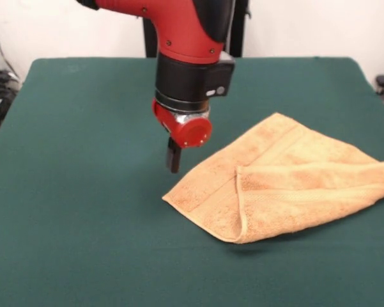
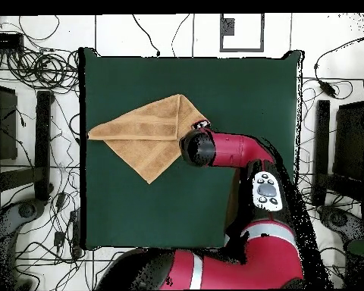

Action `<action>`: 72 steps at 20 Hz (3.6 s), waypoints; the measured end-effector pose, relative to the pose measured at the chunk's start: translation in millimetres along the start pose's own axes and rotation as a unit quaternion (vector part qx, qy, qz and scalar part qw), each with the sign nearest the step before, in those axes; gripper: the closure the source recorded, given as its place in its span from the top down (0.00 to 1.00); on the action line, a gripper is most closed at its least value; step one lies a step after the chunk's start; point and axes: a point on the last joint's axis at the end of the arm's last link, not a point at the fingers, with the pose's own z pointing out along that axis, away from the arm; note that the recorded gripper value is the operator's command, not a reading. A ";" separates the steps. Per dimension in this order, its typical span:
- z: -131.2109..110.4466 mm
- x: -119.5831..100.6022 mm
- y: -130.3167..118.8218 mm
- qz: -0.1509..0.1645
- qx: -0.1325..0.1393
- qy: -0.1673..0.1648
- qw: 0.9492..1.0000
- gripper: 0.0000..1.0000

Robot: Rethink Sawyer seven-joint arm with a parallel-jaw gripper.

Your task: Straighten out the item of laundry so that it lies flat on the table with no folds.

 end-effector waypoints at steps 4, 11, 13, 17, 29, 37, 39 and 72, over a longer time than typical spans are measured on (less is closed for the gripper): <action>1.8 15.0 -3.1 -0.018 0.003 0.006 1.000 0.00; -0.8 40.4 5.3 -0.037 -0.001 0.014 0.999 0.00; -2.1 49.1 10.3 -0.043 -0.005 0.017 0.999 0.00; -4.1 63.4 17.7 -0.051 -0.010 0.022 0.998 0.00; -9.7 99.8 33.9 -0.080 -0.018 0.025 0.996 0.00; -10.8 106.2 36.9 -0.084 -0.021 0.027 0.996 0.00; -10.8 106.8 37.3 -0.084 -0.021 0.028 0.996 0.00; -3.0 83.0 15.4 -0.051 0.039 0.073 0.995 0.00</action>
